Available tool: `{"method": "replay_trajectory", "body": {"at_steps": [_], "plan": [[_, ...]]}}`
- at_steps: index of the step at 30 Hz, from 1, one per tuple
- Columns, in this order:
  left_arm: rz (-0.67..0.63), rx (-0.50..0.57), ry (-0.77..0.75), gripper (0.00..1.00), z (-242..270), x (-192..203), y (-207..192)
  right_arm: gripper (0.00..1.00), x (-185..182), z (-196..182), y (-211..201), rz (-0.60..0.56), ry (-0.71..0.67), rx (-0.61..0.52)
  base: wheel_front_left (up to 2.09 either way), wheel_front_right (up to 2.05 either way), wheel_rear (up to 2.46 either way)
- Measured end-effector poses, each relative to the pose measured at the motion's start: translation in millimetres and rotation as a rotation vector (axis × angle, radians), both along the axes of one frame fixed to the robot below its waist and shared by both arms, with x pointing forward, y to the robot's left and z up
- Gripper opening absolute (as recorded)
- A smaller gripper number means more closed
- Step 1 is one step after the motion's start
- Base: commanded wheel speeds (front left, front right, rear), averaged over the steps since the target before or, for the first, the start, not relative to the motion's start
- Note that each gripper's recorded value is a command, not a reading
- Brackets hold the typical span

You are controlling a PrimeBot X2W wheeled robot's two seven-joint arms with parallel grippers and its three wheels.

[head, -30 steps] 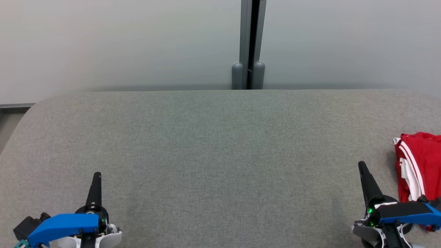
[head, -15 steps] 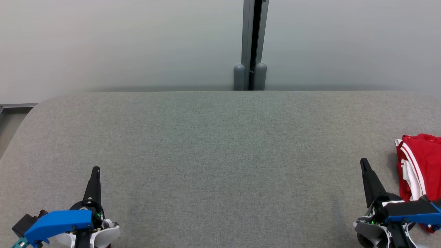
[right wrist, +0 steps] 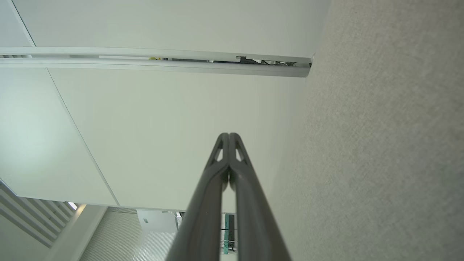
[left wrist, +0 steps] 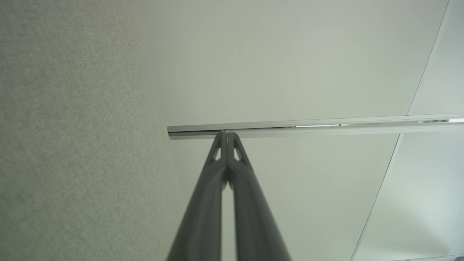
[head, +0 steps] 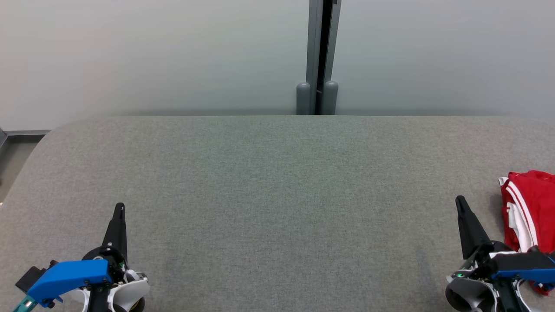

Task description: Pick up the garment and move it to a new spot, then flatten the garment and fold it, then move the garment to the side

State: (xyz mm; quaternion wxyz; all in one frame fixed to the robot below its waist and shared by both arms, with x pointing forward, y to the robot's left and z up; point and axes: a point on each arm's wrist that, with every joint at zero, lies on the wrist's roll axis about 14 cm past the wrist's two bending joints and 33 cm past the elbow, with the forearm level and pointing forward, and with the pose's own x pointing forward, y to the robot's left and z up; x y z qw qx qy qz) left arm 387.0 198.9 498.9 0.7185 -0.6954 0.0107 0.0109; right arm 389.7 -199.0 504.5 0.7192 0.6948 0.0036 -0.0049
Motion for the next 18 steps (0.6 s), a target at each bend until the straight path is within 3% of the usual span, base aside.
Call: {"method": "replay_trajectory", "body": {"at_steps": [18], "plan": [[0.0,-0.037,-0.015,0.0,4.2,0.5,1.0,0.0,0.5,3.7,0.3,0.004,-0.014,0.041,0.0,0.0,0.0]]}}
